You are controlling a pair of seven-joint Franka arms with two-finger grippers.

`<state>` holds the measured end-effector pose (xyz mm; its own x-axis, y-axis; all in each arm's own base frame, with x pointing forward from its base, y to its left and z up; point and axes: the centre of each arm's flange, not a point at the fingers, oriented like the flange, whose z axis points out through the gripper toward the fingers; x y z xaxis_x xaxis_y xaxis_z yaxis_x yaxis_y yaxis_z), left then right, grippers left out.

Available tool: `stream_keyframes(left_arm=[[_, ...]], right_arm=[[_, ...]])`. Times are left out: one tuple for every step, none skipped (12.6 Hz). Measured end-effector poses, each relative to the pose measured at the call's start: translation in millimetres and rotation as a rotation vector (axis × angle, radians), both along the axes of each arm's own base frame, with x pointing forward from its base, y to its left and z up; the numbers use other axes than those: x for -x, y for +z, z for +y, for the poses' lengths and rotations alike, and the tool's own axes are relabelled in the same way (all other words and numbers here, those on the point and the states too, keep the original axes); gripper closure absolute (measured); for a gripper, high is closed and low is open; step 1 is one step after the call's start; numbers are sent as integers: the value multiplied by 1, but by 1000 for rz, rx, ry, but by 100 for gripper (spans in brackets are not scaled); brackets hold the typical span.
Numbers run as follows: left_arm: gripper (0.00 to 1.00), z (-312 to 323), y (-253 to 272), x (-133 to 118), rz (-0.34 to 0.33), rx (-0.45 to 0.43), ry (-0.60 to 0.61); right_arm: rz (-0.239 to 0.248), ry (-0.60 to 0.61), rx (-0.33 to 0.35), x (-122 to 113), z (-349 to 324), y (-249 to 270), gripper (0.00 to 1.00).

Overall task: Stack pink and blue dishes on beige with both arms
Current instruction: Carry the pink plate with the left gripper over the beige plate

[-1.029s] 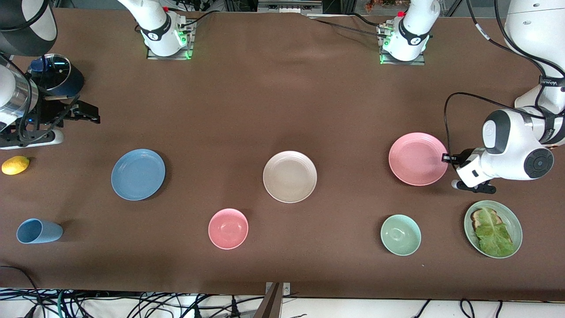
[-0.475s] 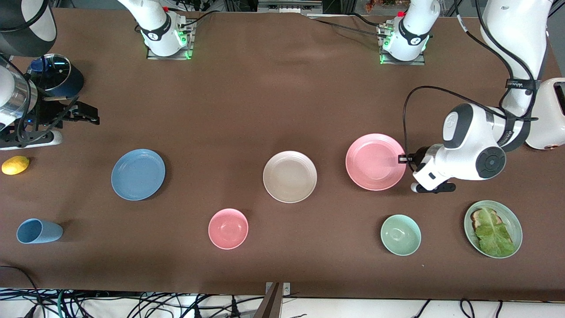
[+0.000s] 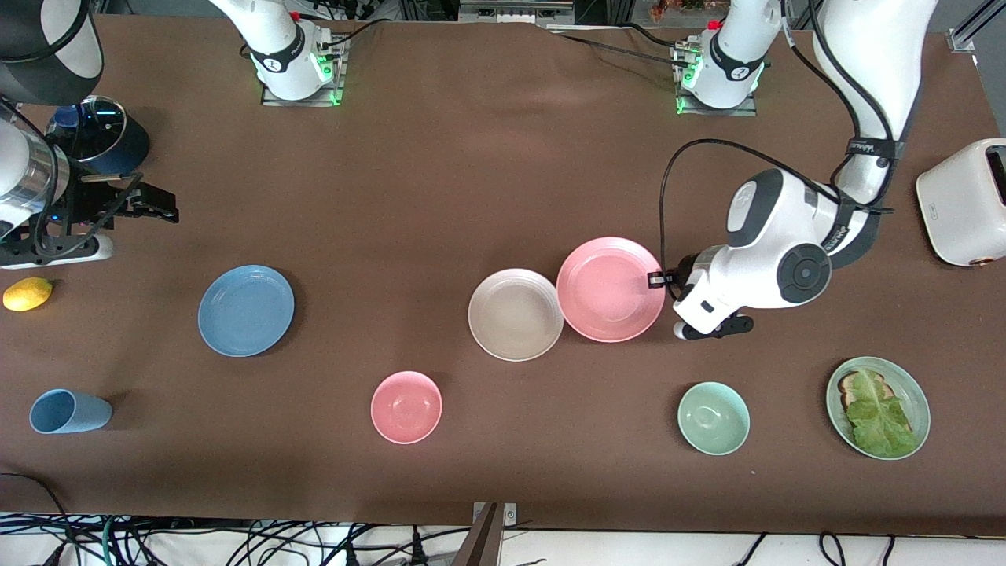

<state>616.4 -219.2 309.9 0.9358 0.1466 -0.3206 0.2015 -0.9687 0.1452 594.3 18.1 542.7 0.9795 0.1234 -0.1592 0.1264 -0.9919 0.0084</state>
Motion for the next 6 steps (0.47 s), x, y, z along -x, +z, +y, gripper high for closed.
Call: stream_keyframes(left_arm=[[95, -20, -10, 4, -2, -5, 10], [95, -40, -20, 8, -7, -7, 19], [95, -59, -28, 11, -16, -7, 28], [95, -77, -34, 13, -24, -4, 37], [95, -94, -39, 13, -30, -1, 48], [95, -109, -42, 13, -33, 1, 55]], right_arm=[[-4, 0, 0, -1, 0, -2, 0], [-10, -1, 0, -3, -1, -7, 0], [-20, -1, 2, -5, -2, -14, 0], [-31, -1, 8, -9, -4, -22, 0], [-39, 0, 15, -13, -6, -30, 0], [-44, 1, 18, -17, -7, -38, 0]])
